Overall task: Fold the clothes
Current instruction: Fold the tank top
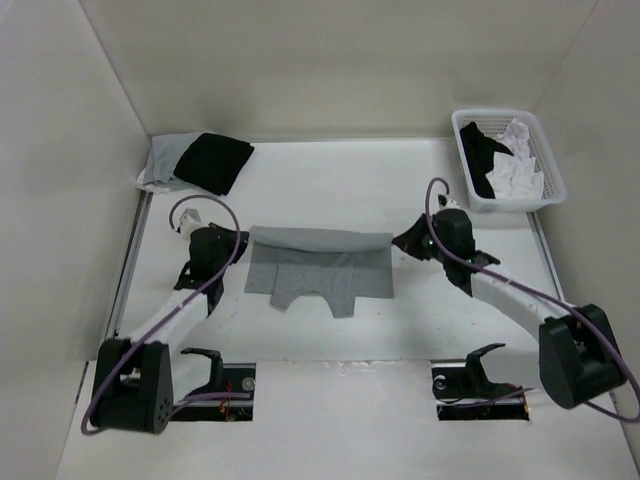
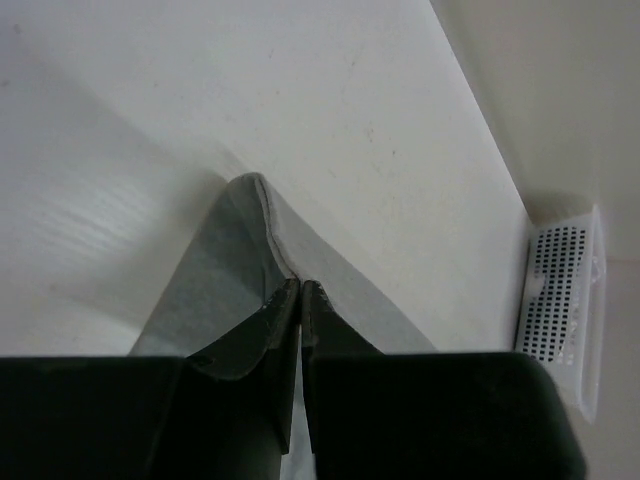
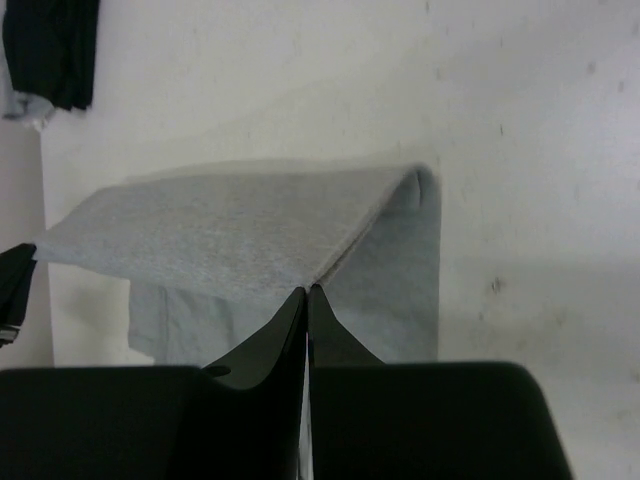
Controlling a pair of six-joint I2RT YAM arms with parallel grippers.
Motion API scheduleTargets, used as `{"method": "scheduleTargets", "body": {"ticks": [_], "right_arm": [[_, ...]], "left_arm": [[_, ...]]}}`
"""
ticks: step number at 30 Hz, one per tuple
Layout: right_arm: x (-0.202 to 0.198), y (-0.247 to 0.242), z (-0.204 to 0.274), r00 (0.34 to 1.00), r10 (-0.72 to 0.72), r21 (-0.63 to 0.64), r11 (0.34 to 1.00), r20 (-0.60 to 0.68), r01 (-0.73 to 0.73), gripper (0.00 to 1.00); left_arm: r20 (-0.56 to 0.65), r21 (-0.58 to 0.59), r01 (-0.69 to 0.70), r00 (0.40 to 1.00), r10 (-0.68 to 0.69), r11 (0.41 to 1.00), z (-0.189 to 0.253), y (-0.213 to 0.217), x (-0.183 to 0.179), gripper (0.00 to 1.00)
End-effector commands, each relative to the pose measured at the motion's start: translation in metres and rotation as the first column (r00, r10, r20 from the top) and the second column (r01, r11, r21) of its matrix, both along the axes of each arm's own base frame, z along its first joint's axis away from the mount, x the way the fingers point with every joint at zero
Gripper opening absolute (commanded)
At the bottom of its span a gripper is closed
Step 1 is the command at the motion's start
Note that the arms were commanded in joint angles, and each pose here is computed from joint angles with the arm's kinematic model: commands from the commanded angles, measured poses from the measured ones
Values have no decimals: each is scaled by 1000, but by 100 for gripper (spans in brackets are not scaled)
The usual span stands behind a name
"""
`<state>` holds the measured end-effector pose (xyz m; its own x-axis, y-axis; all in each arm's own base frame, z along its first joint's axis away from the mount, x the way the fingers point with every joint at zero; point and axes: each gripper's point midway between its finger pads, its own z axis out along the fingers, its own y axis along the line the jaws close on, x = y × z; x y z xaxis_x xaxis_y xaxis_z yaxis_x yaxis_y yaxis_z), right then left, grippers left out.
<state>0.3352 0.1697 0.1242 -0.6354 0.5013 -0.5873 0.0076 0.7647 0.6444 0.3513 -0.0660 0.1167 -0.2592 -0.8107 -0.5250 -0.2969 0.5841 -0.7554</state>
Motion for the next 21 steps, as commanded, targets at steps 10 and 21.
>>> {"method": "scheduleTargets", "body": {"ticks": [10, 21], "right_arm": [[-91, 1, -36, 999, 4, -10, 1000, -45, -4, 6], [-116, -5, -70, 984, -69, -27, 998, -165, 65, 19]], "left_arm": [[59, -7, 51, 997, -51, 999, 6, 2, -70, 3], [-50, -7, 49, 998, -49, 999, -46, 9, -113, 18]]}}
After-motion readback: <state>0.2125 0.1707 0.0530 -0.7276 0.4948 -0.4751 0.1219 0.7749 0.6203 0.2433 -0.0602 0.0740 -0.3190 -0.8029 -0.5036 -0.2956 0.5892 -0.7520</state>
